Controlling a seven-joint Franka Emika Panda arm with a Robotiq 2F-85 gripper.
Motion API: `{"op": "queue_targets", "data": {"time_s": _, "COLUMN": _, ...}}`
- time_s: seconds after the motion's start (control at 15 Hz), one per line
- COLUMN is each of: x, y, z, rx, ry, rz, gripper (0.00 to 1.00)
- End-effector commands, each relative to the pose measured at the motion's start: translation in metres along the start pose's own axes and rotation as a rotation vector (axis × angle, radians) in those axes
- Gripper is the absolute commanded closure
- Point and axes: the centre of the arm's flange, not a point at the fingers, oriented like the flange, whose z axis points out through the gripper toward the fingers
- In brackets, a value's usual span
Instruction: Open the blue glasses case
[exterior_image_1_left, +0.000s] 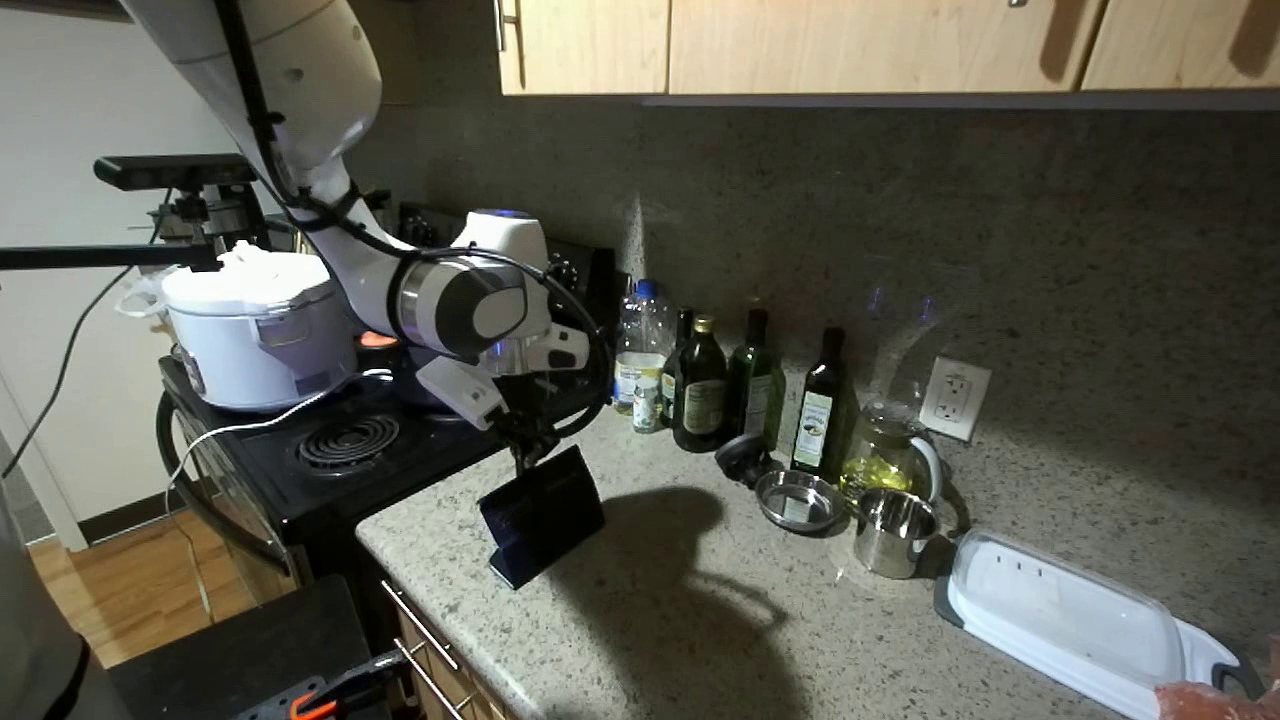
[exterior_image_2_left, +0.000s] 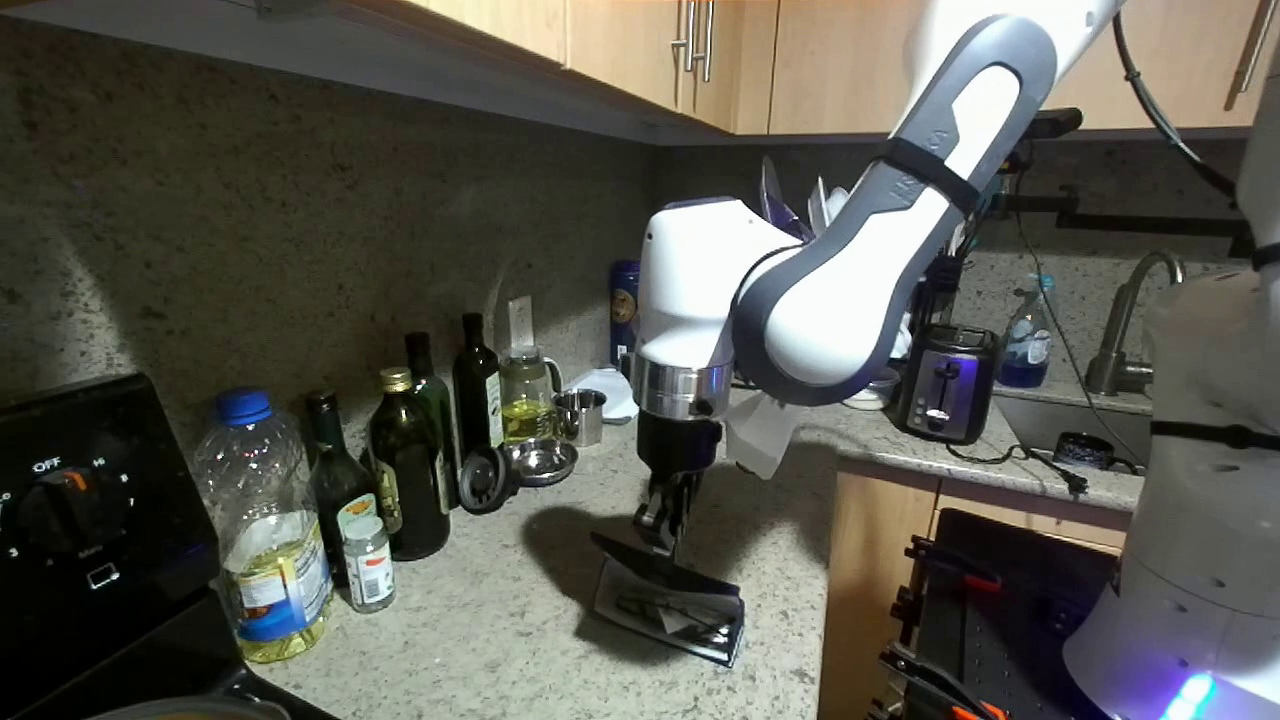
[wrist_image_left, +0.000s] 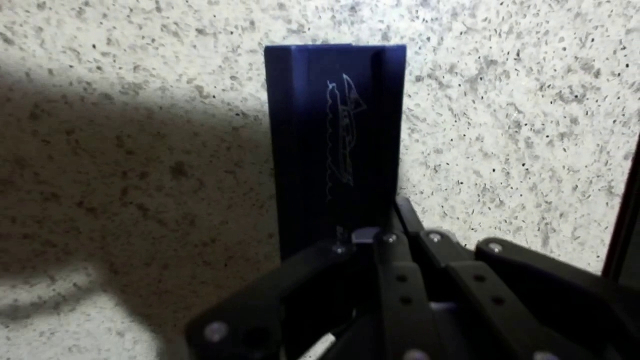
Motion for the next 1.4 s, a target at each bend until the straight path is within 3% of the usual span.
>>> {"op": "queue_targets", "data": {"time_s": 0.0, "x": -0.021, "y": 0.014, "z": -0.023, "rx": -0.031, "ry": 0.051, "rz": 0.038, "gripper": 0.99}}
{"op": "queue_targets", "data": {"time_s": 0.73, "x": -0.028, "y": 0.088, "z": -0.006, "rx": -0.054, "ry": 0.016, "rz": 0.162, "gripper": 0.99}}
{"op": "queue_targets", "data": {"time_s": 1.33, "x": -0.031, "y": 0.125, "z": 0.018, "rx": -0.051, "ry": -0.043, "rz": 0.2, "gripper": 0.99}}
